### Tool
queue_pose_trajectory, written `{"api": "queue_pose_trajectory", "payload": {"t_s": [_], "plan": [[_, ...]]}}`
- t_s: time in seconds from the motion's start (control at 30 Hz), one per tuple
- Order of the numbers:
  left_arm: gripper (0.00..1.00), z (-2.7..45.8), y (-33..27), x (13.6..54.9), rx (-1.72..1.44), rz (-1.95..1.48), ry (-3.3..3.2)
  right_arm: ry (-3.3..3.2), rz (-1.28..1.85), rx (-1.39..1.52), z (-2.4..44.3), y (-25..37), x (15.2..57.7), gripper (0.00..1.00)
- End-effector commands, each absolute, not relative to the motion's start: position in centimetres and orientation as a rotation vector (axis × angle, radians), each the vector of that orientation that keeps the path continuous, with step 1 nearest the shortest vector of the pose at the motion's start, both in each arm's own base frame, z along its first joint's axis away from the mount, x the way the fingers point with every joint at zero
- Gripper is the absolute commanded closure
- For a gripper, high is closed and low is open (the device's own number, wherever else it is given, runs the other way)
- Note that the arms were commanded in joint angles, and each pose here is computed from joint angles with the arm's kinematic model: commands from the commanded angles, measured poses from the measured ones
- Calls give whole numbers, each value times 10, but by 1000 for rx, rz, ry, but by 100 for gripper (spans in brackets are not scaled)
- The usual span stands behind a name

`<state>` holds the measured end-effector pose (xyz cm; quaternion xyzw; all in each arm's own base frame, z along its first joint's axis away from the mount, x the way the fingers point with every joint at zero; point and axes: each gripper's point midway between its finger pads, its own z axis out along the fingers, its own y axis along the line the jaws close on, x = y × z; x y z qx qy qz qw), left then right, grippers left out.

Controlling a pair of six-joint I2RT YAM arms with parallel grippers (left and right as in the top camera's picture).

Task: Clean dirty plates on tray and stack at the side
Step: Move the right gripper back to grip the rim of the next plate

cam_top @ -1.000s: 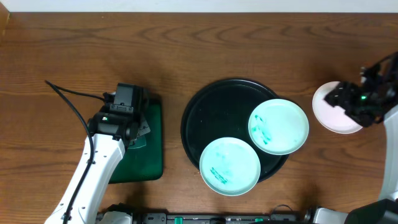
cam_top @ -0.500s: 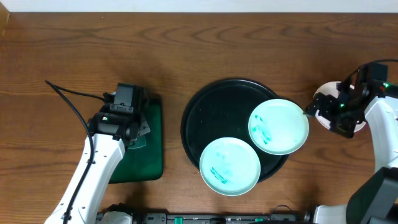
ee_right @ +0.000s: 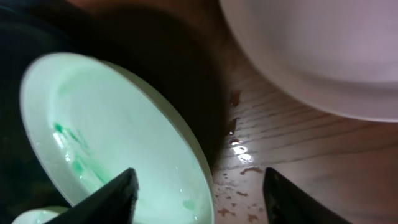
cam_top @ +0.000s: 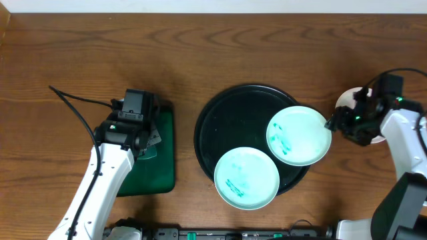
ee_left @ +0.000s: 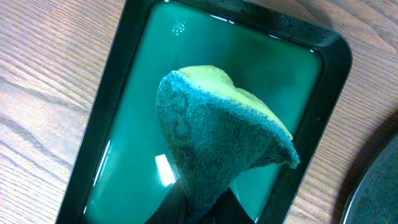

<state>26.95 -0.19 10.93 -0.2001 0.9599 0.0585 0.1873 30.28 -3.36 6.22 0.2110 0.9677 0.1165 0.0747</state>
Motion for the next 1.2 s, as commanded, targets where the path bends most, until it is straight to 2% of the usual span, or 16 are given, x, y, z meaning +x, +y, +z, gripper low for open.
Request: {"api": "queue_pose_trajectory", "payload": {"t_s": [0.0, 0.13, 0.27, 0.43, 0.53, 0.8, 1.17], "plan": [[93, 110, 0, 271, -543, 178, 2705, 2927, 356, 628, 47, -25, 296, 47], [93, 110, 0, 271, -543, 178, 2705, 2922, 359, 644, 40, -23, 294, 53], [93, 110, 0, 271, -543, 178, 2706, 2921, 368, 652, 35, -17, 293, 64], [93, 110, 0, 270, -543, 179, 2706, 2926, 374, 652, 29, -9, 291, 90], [93, 109, 0, 270, -543, 180, 2709, 2928, 374, 641, 27, -4, 291, 97], [93, 109, 0, 270, -543, 180, 2709, 2923, 380, 568, 31, 0, 295, 99], [93, 109, -3, 270, -540, 154, 2715, 2702, 471, 315, 92, 42, 333, 98]]}}
